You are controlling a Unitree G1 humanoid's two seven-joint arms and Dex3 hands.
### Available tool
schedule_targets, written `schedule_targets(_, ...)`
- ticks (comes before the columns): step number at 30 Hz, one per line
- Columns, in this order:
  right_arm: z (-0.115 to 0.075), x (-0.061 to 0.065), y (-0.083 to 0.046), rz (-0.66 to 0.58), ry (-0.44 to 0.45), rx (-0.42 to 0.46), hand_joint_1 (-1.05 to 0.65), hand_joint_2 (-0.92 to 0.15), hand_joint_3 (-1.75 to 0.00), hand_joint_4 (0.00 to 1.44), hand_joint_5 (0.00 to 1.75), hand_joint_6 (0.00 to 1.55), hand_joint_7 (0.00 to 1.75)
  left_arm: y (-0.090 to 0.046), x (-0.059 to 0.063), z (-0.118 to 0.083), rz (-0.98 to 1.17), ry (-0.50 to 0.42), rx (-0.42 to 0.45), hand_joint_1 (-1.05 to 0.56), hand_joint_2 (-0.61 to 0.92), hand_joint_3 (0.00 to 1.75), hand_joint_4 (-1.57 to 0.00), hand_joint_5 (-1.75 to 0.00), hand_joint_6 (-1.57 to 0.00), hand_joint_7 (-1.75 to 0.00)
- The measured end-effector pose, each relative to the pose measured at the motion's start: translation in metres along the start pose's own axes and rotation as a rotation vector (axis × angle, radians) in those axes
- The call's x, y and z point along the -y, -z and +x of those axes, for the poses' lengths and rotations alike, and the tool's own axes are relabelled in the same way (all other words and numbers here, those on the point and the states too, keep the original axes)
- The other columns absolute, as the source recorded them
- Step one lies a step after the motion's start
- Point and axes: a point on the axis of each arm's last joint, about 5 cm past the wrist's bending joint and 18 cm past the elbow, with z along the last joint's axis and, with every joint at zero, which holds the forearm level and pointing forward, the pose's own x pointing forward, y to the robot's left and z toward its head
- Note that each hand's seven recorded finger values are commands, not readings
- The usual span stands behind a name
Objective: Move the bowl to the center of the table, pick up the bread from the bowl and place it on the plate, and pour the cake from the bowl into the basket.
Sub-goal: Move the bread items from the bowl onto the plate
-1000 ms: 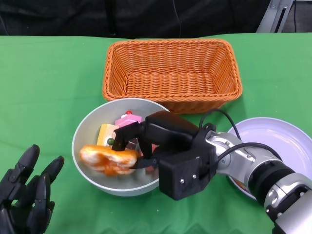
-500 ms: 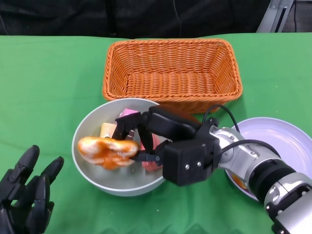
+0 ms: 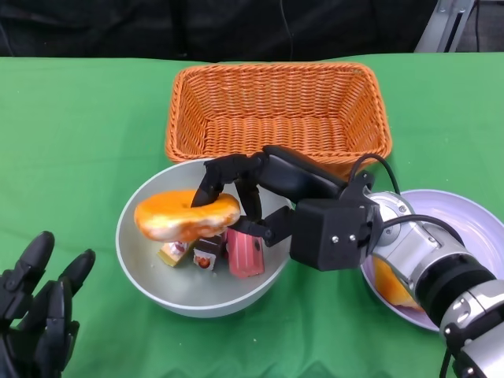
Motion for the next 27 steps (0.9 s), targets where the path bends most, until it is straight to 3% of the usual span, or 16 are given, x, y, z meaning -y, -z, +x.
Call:
schedule_targets(11, -0.008, 0.016, -0.003, 0.045, 0.072, 0.081, -0.11, -0.55, -1.09, 0.79, 1.75, 0.7, 1.39, 0.004, -0.001, 0.003, -0.013, 0.003, -0.016, -0.46, 0.92, 0.3, -0.99, 0.0, -0.85, 0.0)
schedule_targets(17, -0.022, 0.032, -0.002, 0.052, 0.124, 0.114, -0.08, -0.52, -1.13, 0.82, 1.75, 0.7, 1.42, 0.005, -0.004, 0.004, -0.007, 0.014, -0.025, -0.46, 0.92, 0.3, -0.99, 0.0, -0.85, 0.0)
schedule_targets(27, -0.05, 0.043, 0.002, 0.069, 0.191, 0.123, -0.05, -0.47, -1.23, 0.82, 1.75, 0.67, 1.46, 0.007, -0.005, 0.006, -0.005, 0.011, -0.03, -0.47, 0.92, 0.3, -0.99, 0.0, -0.84, 0.0)
